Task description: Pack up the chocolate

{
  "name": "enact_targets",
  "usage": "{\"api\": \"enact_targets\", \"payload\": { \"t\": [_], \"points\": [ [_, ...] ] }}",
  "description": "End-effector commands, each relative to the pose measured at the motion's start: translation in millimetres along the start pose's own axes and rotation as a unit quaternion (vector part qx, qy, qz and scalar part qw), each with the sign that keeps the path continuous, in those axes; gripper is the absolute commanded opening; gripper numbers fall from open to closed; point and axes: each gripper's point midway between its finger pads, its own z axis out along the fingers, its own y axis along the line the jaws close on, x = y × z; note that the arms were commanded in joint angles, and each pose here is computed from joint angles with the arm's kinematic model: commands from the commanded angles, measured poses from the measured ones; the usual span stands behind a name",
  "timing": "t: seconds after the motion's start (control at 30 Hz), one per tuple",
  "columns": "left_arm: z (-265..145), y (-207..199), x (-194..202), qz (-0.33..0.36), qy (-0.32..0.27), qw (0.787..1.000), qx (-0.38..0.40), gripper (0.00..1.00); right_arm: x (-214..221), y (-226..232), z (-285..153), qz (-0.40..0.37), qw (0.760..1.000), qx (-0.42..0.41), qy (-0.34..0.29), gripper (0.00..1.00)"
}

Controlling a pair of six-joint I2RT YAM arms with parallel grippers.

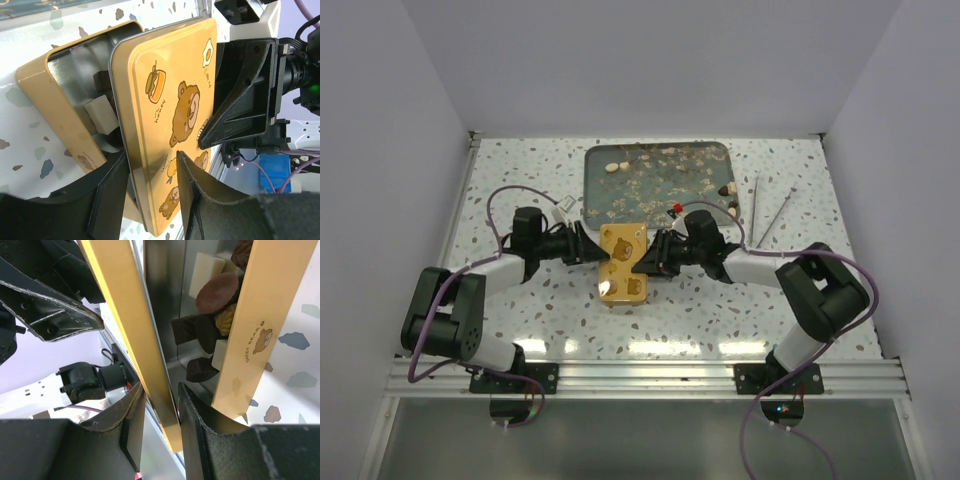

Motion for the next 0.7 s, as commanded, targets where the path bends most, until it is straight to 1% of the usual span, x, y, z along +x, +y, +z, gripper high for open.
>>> {"api": "enact_targets", "payload": {
  "t": [0.0,0.4,0.67],
  "points": [
    [2.5,-12.6,-16.3,0.049,-0.008,0.999,0.021,0.47,-12.2,-3.0,6.5,-0.009,1.000,0.011,-0.019,0.34],
    [4.4,-8.1,-16.7,0.047,-0.004,0.999,0.014,0.48,-19.6,-6.2,13.2,-0.002,1.000,0.019,-0.025,0.35],
    [6.5,4.4,-19.4,0.043,0.000,0.999,-0.022,0.48,-25.8,-11.6,13.1,0.003,0.999,0.033,-0.041,0.37]
  ]
}}
